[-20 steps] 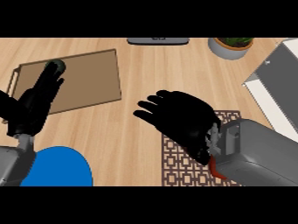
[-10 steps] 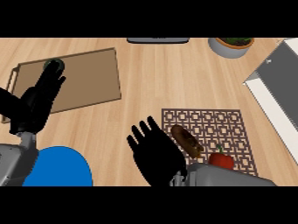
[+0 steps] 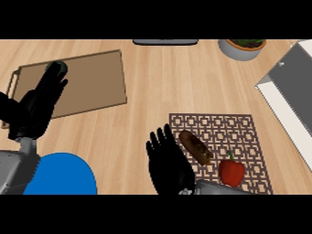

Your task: Pick the sweet potato from the placemat and place it in the tiered shelf

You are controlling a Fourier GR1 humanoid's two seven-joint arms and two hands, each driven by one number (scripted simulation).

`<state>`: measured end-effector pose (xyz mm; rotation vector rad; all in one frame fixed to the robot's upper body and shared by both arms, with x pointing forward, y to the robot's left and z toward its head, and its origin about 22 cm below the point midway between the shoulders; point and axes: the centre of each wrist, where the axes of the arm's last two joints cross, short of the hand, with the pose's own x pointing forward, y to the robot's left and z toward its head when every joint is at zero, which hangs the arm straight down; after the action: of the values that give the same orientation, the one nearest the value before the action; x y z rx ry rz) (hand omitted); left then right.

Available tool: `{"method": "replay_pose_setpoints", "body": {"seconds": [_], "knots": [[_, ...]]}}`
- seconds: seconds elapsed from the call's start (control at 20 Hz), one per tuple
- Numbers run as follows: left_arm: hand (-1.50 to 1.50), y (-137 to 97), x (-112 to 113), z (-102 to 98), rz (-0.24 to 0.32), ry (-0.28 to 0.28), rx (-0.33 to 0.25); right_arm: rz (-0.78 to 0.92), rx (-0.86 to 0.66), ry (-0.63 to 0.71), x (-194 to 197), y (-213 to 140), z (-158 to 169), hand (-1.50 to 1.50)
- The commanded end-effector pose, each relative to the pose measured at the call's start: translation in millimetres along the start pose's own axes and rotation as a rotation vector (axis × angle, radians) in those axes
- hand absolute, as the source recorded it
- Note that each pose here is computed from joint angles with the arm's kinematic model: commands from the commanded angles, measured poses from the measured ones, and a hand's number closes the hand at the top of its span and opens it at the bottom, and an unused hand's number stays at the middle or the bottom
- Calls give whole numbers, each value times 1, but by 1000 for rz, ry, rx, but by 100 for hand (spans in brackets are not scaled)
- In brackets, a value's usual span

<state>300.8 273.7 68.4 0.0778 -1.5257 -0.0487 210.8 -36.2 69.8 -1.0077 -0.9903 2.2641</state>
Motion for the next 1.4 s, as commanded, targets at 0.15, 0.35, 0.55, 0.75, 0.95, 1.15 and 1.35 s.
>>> {"method": "replay_pose_setpoints", "body": {"seconds": [0.15,0.35,0.55,0.75,0.95,1.15,1.35], "knots": [[0,0,-7,2,-31,-11,6,75,27,37,-1,22,5,-150],[0,1,4,-11,7,5,-2,70,17,48,-2,41,-5,-150],[0,8,-11,11,-15,-11,-5,47,27,61,19,45,9,-150],[0,-17,-6,-1,-16,-4,-1,46,18,60,-15,49,-8,-150],[0,0,-11,-4,-3,-12,6,35,31,60,-5,53,-16,-150],[0,-4,-15,5,-12,-9,17,31,22,48,-5,55,-21,-150],[0,16,2,-11,-14,0,-11,24,51,63,-30,88,-35,-150]]}}
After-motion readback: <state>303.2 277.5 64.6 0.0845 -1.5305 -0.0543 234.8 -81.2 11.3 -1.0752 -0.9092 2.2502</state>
